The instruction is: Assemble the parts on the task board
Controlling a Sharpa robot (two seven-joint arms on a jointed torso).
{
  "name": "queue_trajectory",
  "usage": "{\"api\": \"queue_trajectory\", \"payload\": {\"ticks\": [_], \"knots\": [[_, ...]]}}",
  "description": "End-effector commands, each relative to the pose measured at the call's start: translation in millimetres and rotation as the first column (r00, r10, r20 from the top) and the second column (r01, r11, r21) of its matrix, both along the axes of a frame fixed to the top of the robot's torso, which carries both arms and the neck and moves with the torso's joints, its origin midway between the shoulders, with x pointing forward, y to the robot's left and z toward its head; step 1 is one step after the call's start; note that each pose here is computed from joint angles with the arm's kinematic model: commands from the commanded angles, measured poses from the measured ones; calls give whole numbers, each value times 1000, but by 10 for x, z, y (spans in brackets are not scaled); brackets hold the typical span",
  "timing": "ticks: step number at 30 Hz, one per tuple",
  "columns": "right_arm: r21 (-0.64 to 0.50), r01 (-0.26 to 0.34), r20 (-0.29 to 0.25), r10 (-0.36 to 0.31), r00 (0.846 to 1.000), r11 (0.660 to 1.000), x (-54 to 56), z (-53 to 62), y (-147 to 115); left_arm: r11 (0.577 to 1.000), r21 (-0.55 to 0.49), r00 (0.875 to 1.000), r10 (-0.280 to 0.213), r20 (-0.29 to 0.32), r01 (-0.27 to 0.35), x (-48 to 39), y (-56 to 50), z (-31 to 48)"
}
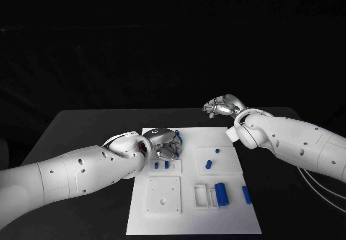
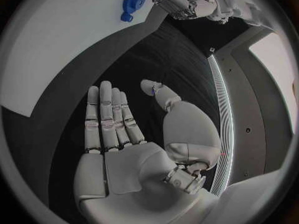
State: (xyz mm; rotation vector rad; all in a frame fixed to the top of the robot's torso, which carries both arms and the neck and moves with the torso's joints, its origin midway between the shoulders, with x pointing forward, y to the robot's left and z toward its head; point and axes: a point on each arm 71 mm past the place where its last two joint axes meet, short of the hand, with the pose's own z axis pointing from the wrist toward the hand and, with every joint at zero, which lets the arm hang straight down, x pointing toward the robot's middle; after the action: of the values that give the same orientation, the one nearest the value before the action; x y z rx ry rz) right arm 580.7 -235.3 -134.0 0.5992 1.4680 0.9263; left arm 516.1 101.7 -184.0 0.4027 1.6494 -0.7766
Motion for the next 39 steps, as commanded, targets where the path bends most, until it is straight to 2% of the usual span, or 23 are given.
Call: {"api": "queue_trajectory", "payload": {"ticks": [1, 4, 10, 13, 18, 25, 32, 39], "knots": [[2, -17, 1, 17, 1000, 1000, -2, 2, 20, 997, -77, 1000, 20, -14, -21, -1, 2, 29], [2, -17, 1, 17, 1000, 1000, -1, 1, 25, 992, -119, 999, 35, -16, -37, 4, 8, 53], [2, -18, 1, 18, 1000, 1000, -1, 0, 25, 987, -154, 999, 35, -24, -39, -16, 18, 89], [2, -18, 1, 18, 1000, 1000, -1, 0, 25, 985, -168, 998, 40, -55, -49, -14, 60, 110], [2, -19, 1, 19, 1000, 1000, -2, 1, 28, 981, -185, 997, 46, -62, -57, -16, 121, 157], [1, -16, 1, 16, 1000, 1000, -3, 1, 9, 979, -186, 992, 60, -109, -80, -39, 248, 191], [1, -16, 0, 16, 1000, 1000, -5, 1, 7, 985, -147, 990, 69, -123, -87, -40, 381, 181], [1, -15, 0, 15, 1000, 1000, -4, 0, -1, 991, -106, 986, 71, -153, -88, -36, 443, 143]]}}
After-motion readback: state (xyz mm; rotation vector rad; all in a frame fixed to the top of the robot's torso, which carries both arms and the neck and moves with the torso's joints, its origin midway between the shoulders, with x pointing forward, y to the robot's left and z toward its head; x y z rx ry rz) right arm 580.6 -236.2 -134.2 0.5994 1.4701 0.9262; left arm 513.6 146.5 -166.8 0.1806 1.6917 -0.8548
